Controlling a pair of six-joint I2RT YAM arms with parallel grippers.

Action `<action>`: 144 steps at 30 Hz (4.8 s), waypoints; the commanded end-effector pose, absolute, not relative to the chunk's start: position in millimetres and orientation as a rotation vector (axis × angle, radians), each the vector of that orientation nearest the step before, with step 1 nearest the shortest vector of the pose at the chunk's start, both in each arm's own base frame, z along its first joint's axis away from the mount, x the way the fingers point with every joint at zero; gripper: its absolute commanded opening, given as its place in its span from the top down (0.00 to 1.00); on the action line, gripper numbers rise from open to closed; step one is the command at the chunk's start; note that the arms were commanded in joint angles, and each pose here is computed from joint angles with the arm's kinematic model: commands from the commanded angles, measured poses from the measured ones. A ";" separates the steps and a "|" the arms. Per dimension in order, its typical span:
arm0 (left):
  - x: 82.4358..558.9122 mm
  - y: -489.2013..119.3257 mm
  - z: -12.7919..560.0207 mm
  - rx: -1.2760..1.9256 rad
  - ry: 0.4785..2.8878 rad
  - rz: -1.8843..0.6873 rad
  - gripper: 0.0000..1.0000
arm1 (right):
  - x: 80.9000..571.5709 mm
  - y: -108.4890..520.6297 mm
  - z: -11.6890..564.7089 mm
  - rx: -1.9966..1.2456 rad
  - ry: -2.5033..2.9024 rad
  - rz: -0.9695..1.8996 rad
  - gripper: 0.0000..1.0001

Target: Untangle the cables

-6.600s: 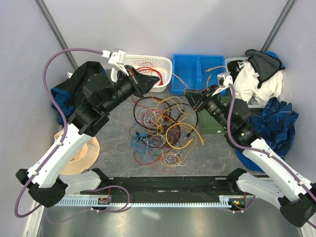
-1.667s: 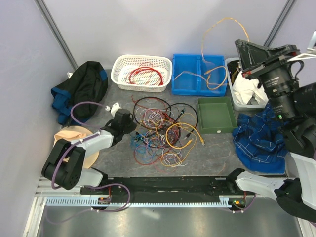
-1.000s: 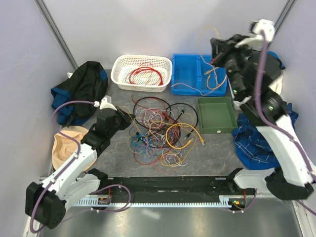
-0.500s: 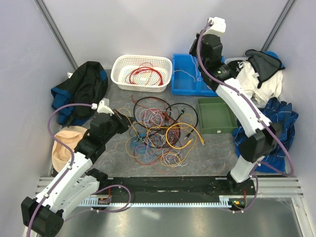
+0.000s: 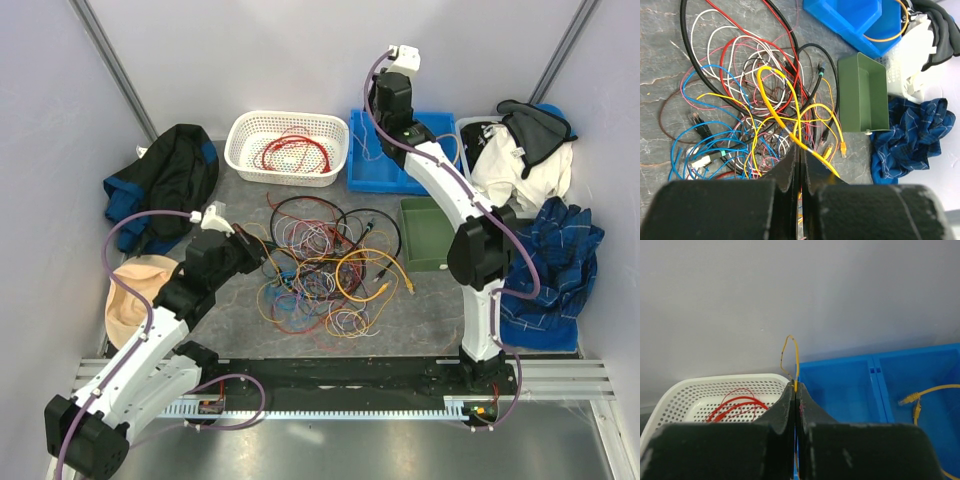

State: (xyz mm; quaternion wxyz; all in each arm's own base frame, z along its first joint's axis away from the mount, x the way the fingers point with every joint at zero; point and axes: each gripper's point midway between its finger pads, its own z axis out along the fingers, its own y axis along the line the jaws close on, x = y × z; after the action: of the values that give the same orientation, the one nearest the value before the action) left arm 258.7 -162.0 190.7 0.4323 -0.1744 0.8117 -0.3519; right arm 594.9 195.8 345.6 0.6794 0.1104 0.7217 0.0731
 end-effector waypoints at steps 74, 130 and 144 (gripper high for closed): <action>290.6 -183.3 353.5 -0.202 1.733 -0.919 0.65 | 252.5 355.5 354.7 -0.362 1.444 0.960 1.00; 218.0 -113.0 254.2 -0.437 1.742 -0.779 0.00 | 629.0 150.2 236.9 0.265 1.888 0.063 1.00; 228.2 -119.5 225.8 -0.463 1.845 -0.733 0.00 | 640.2 156.6 192.1 0.219 1.961 0.062 0.48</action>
State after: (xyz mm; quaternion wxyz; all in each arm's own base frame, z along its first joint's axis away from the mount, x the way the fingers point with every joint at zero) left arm 226.0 -125.4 218.0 0.5054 -0.1928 0.7799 -0.3150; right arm 631.4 147.4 146.9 0.5122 0.0927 0.8539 0.0019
